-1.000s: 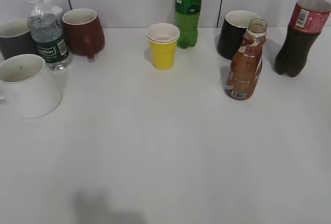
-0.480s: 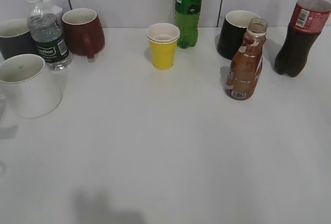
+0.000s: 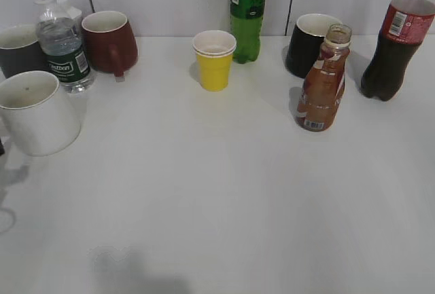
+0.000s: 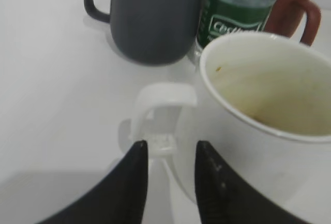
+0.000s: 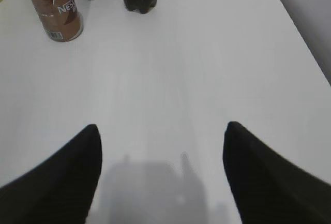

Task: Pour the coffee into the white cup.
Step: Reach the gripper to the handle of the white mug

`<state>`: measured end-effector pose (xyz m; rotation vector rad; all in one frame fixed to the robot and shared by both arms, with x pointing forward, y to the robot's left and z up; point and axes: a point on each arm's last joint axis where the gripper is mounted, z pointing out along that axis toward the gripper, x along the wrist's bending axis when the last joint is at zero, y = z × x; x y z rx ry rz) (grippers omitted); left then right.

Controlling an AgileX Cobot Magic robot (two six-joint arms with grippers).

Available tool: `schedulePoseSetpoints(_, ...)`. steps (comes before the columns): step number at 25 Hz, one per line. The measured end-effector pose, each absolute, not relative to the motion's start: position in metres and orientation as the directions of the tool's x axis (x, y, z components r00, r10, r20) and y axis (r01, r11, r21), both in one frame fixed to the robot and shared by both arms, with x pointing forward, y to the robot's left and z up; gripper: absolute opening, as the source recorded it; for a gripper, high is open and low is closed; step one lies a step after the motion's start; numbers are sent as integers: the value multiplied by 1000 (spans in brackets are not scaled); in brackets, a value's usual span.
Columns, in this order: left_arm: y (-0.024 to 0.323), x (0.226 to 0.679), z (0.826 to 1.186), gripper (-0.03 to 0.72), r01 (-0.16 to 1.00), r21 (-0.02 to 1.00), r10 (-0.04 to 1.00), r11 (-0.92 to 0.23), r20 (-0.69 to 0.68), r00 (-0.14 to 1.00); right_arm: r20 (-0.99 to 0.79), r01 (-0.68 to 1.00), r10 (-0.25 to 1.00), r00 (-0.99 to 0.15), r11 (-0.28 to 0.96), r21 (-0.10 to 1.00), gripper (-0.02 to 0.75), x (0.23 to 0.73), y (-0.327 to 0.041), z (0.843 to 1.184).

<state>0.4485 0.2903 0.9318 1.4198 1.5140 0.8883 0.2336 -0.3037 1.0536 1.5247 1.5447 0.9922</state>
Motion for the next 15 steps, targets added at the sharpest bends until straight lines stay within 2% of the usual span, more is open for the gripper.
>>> schedulePoseSetpoints(3,294,441,922,241,390,910,990,140,-135,-41,15,430,1000,-23,-4,903,570,234,-304,1054)
schedulePoseSetpoints(6,300,433,917,243,341,925,985,168,-144,-94,15,430,1000,-23,-4,903,570,234,-304,1054)
schedulePoseSetpoints(15,301,440,906,248,263,956,989,133,-112,-92,15,430,1000,-23,-4,903,570,234,-304,1054)
